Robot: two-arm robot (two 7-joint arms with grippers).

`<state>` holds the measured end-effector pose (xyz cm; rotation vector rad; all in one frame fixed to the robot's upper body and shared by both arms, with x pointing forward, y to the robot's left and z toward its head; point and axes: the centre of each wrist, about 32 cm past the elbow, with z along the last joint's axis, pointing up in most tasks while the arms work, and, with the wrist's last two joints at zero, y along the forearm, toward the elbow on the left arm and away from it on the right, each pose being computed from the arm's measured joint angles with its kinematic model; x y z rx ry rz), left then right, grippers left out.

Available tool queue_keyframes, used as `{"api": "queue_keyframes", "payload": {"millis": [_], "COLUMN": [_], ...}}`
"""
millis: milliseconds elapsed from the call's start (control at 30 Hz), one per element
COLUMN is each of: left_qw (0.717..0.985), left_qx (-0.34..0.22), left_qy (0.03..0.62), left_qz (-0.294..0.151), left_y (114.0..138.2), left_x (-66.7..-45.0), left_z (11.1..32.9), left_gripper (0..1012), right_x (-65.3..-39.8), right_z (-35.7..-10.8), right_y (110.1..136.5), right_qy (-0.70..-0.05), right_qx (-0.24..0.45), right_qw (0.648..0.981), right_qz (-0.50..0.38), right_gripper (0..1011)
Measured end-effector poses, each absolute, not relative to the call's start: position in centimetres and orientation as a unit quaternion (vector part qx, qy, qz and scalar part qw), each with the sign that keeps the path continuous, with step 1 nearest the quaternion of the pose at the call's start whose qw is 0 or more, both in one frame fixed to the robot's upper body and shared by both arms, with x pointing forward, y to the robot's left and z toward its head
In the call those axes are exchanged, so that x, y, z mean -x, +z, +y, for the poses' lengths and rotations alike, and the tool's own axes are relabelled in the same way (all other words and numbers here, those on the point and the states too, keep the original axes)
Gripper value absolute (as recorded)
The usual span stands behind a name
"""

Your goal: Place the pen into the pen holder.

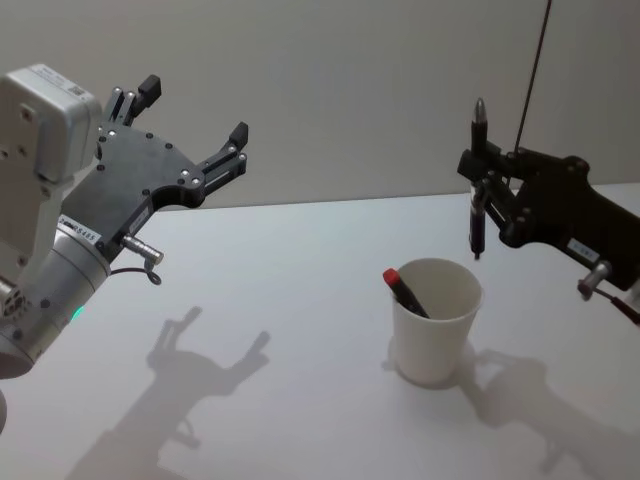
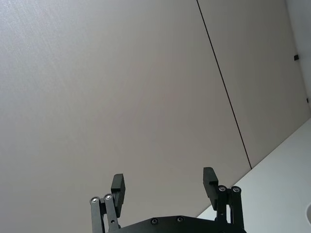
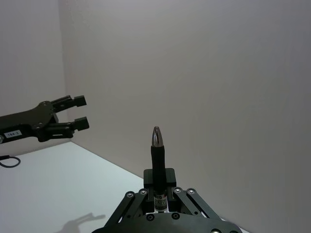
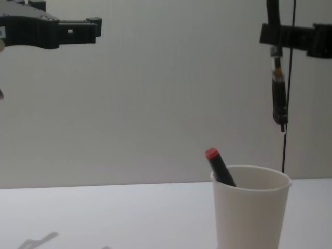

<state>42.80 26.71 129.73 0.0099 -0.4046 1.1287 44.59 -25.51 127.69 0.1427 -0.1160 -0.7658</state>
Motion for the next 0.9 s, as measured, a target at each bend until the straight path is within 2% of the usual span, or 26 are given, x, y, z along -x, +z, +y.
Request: {"api": "queue_keyframes", "payload": {"millis": [900], "left_qw": [0.825], "left_qx": [-0.006], "left_qy": [0.532], "left_qz": [-0.191], "left_y": [129.8], "left_x": [-42.8], "left_z": [26.7], "left_gripper": [1001], "right_x": [-46.8], "right_z": [-24.2], "right_y": [124.7], "right_qy": [-0.355], "right_qx": [-0.041], "right_qw": [0.933], "right_qz": [-0.046], "right_gripper": [130]}}
